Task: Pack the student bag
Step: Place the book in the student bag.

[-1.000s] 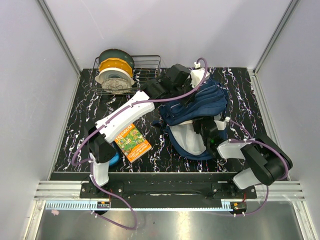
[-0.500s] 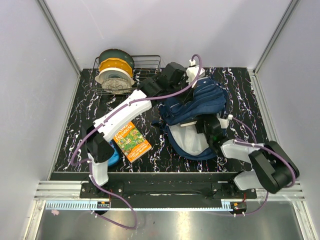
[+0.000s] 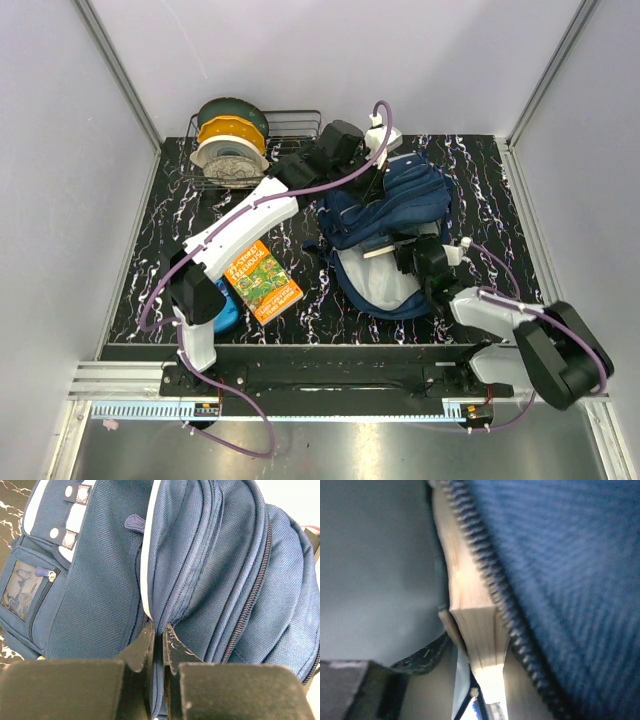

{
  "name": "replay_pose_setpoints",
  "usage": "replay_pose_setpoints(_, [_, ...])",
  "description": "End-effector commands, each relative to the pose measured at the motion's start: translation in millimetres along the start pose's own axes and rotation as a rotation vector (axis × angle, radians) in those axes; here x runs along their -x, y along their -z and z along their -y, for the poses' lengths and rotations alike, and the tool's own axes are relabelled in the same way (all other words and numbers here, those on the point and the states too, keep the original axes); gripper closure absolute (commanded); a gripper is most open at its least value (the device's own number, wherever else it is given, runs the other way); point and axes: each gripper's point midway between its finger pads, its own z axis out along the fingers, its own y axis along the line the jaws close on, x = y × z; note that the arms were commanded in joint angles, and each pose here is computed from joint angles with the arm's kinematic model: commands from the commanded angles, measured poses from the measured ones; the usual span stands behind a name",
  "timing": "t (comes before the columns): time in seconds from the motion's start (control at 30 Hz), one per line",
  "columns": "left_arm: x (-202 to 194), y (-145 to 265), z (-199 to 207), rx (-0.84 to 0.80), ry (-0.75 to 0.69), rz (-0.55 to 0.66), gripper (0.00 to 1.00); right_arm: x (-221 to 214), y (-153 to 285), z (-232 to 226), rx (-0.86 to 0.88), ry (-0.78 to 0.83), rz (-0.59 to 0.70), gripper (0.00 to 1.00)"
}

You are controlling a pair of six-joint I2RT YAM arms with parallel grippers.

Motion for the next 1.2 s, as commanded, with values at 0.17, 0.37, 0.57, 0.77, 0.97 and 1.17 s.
replay_pose_setpoints(0.17, [91.1, 49.0, 18.6, -0.055, -0.029, 0.316, 1.0, -20.8, -40.5, -57.0, 0.142, -0.12, -0.034, 0.37])
replay_pose_setpoints(0.37, [85.4, 49.0, 14.9, -0.036, -0.04, 0.298, 1.0, -21.9, -15.5, -25.9, 0.012, 0.031, -0.085, 0.24])
replay_pose_setpoints(0.57, [83.3, 42.6, 11.5, -0.033, -0.033, 0.292, 1.0, 0.7, 16.5, -6.3, -0.067, 0.107, -0.035, 0.19])
replay_pose_setpoints(0.77, [83.0, 38.4, 9.1, -0.043, -0.03, 0.289, 1.0, 14.3, 37.1, -1.3, -0.067, 0.137, -0.01, 0.19])
replay_pose_setpoints(0.97, [74.2, 30.4, 6.8, -0.047, -0.024, 0.264, 1.0, 12.1, 58.1, -15.2, -0.001, 0.194, -0.063, 0.21])
replay_pose_setpoints(1.17, [38.7, 10.9, 3.3, -0.066, 0.02, 0.162, 0.3, 73.3, 145.7, -19.8, -0.069, 0.337, 0.065, 0.22])
